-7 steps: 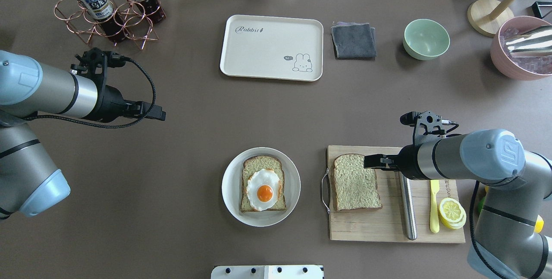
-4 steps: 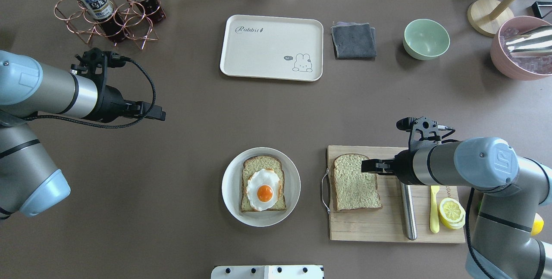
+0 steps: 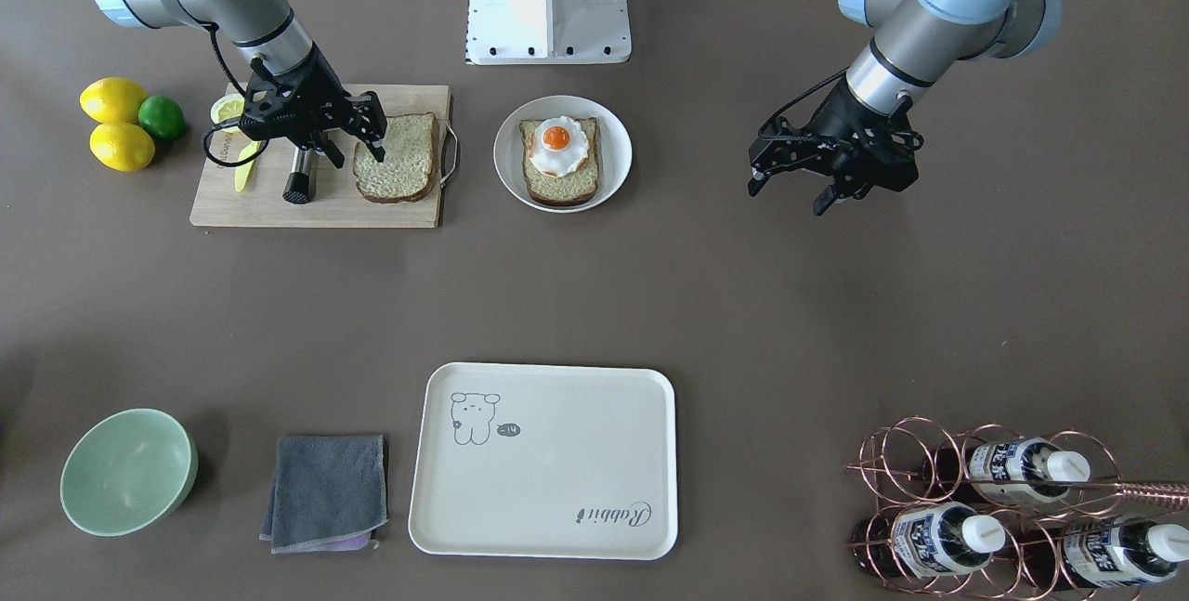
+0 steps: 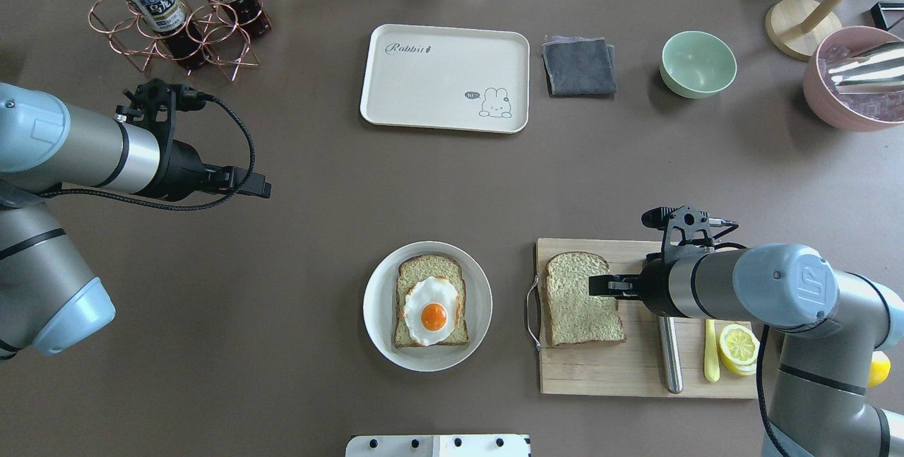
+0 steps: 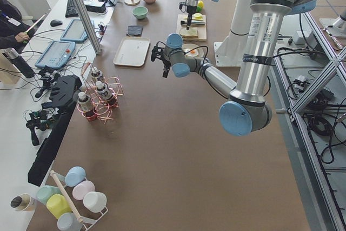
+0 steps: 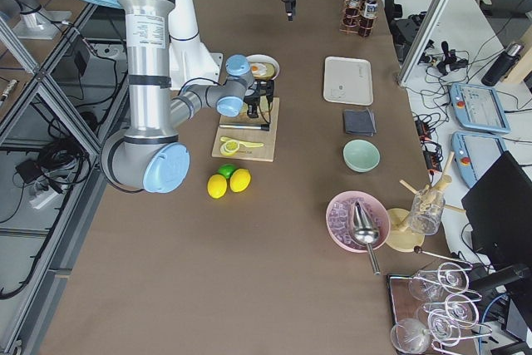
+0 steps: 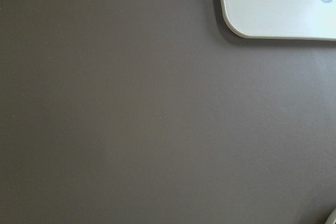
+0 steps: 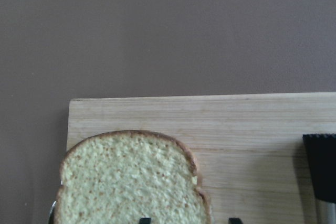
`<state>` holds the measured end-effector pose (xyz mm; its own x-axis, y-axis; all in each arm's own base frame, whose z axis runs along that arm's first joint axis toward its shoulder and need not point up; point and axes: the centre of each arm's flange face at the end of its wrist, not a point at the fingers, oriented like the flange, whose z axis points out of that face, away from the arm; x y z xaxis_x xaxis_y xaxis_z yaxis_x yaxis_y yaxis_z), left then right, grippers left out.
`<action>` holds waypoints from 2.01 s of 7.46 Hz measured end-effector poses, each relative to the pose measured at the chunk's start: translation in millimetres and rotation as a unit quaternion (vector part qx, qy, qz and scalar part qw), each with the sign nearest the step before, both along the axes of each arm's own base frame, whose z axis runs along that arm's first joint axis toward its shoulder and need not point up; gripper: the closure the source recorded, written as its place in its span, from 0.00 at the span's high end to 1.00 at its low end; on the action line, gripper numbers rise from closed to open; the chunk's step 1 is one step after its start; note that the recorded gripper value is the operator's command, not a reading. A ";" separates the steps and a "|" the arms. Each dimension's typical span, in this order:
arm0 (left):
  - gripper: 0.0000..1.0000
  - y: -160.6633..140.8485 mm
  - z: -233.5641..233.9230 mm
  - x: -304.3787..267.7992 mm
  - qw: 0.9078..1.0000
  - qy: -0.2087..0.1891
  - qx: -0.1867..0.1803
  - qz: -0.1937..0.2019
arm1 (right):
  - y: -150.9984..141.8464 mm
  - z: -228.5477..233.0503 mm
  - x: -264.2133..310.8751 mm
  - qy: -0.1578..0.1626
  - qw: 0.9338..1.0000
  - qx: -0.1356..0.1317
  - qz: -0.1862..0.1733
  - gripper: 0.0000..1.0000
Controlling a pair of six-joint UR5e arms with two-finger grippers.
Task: Make sandwich and place on tray
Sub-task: 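Lower the right gripper and grasp the bread slice's edge, then lift the bread slice with the right gripper and carry it over the egg toast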
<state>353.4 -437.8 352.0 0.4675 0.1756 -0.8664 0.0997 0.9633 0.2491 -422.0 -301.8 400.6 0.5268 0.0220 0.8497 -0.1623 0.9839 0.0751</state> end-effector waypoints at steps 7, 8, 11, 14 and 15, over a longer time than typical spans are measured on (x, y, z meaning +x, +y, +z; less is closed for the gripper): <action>0.98 -0.4 -1.2 -2.2 1.000 -0.002 0.006 -0.008 | 11.4 -6.2 -12.4 -0.008 1.000 -0.018 0.020 0.00; 0.98 0.4 -1.5 -3.1 1.000 -0.001 0.006 -0.008 | 12.2 -10.0 -12.3 -0.013 0.999 -0.019 0.024 0.00; 0.98 2.7 -3.0 -5.6 1.000 0.007 0.011 -0.009 | 6.8 -56.0 16.7 -0.061 0.998 -0.014 0.026 0.00; 0.98 3.0 -2.8 -5.8 1.000 0.008 0.010 -0.009 | -12.0 -104.0 25.7 -0.113 0.993 -0.024 0.027 0.00; 0.98 2.6 -3.3 -5.4 1.000 0.009 0.010 -0.009 | -16.4 -117.3 14.3 -0.126 0.991 -0.035 0.033 0.00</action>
